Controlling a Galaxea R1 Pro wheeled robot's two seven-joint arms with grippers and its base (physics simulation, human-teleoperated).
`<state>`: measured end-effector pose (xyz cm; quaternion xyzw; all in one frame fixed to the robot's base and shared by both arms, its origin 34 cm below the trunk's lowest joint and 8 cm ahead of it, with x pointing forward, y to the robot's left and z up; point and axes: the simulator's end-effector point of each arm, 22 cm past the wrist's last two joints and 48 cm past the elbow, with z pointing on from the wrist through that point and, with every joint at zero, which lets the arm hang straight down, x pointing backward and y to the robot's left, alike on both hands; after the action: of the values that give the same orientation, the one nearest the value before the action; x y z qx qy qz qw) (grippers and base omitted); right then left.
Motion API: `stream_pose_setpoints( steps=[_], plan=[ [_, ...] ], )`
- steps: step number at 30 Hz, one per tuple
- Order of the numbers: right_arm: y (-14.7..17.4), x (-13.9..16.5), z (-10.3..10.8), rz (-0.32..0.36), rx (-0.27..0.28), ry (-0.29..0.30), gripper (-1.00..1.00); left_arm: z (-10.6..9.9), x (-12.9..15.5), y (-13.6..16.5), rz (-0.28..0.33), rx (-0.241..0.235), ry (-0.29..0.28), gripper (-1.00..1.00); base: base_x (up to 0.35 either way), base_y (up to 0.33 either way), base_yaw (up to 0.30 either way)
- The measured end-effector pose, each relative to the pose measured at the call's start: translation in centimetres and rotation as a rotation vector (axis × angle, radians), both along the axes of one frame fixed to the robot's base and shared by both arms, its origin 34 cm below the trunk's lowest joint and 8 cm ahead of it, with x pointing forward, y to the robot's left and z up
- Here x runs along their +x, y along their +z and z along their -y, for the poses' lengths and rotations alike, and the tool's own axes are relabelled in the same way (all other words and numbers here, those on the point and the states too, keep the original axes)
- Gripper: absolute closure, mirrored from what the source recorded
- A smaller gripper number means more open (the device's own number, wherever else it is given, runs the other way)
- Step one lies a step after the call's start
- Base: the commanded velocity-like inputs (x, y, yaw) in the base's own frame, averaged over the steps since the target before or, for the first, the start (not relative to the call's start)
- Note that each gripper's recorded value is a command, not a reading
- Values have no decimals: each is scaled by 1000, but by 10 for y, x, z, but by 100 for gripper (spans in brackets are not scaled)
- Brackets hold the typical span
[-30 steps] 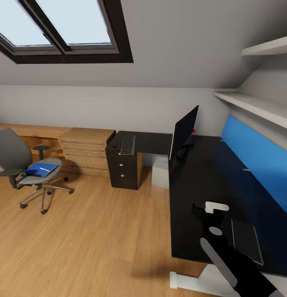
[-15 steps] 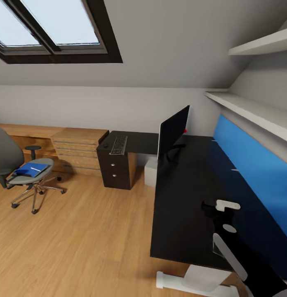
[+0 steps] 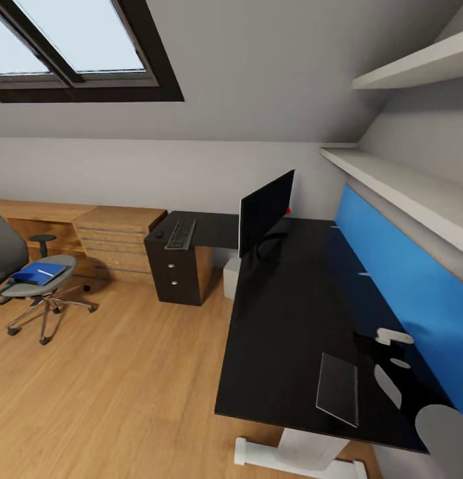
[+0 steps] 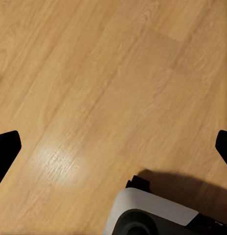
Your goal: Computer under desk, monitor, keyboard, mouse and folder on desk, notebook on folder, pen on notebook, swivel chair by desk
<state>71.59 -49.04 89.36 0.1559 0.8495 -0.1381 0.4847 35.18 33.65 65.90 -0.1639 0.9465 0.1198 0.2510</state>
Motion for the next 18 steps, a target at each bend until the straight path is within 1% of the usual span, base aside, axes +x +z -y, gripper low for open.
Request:
stream_pose_setpoints(
  steps=[4, 9, 10, 13, 14, 18],
  plan=[
    [-5, 1, 3, -10, -14, 13, -100, 0, 0, 0, 1, 0, 1, -100, 18, -16, 0],
    [-8, 0, 3, -17, -17, 19, -100, 0, 4, 3, 23, 4, 0, -100, 200, -77, 0],
    [-11, 1, -4, -20, -9, 24, -100, 0, 7, 5, 40, 9, -1, -100, 170, -106, 0],
    [-14, 2, -13, -26, 3, 31, -100, 0, 8, 5, 45, 10, -4, -100, 105, -65, 0],
    [-18, 2, -20, -36, 14, 36, -100, 1, 9, 5, 47, 10, -5, -100, 56, -35, 0],
    [-29, -1, -33, -79, 39, 43, -100, 0, 10, 6, 50, 10, -5, -100, 33, -21, 0]
  ],
)
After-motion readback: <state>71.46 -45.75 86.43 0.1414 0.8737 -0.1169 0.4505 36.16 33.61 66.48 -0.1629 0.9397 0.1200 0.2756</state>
